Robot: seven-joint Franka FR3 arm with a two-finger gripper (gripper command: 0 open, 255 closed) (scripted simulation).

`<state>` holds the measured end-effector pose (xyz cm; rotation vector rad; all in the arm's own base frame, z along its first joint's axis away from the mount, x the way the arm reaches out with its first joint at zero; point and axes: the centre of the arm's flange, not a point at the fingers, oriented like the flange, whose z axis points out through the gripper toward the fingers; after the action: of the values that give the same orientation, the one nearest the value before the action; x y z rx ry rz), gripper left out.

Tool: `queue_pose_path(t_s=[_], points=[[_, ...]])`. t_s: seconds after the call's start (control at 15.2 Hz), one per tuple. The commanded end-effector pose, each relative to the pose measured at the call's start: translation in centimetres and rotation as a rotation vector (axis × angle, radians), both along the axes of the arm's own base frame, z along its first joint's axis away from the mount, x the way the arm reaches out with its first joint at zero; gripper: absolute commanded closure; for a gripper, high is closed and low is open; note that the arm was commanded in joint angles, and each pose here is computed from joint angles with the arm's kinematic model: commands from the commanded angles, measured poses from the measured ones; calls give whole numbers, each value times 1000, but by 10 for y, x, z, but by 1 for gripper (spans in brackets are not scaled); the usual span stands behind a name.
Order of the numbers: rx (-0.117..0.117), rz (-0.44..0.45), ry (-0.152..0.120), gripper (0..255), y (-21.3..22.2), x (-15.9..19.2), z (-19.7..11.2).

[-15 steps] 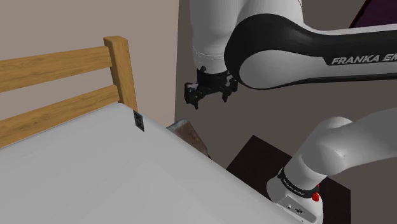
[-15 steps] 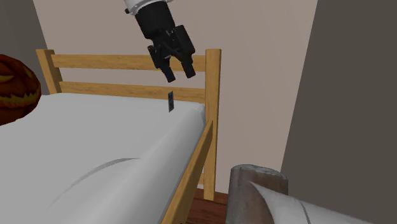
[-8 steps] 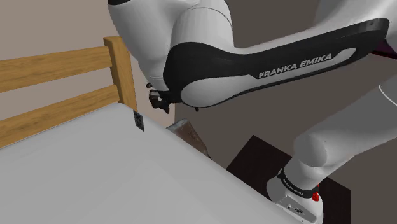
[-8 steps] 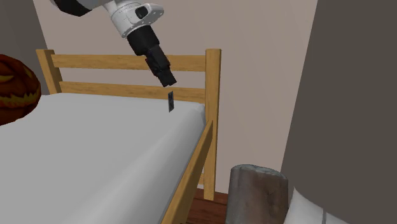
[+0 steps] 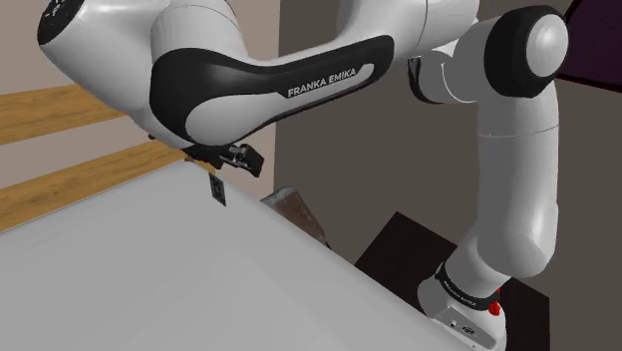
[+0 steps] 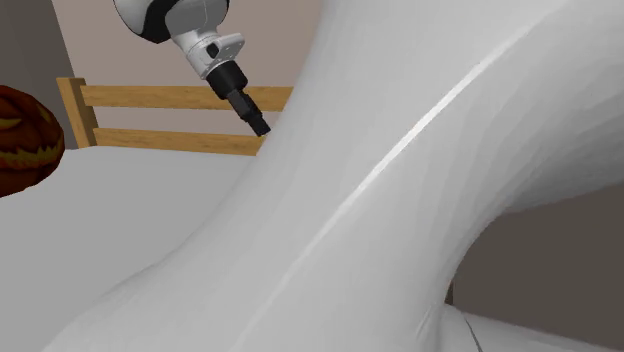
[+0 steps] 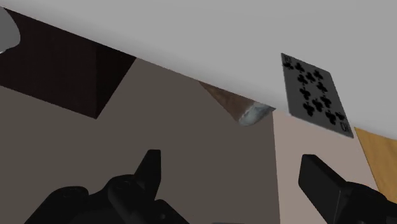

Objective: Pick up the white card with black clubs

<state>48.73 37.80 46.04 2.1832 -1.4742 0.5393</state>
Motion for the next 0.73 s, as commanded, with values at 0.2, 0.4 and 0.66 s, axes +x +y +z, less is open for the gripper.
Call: queue_pose_path(t_s=[0.2,0.4,0.66], points=[[-67,-173,-81,0,21,66,-24],[-67,-174,-81,0,21,66,-39],[-67,-174,-81,0,21,66,-61]])
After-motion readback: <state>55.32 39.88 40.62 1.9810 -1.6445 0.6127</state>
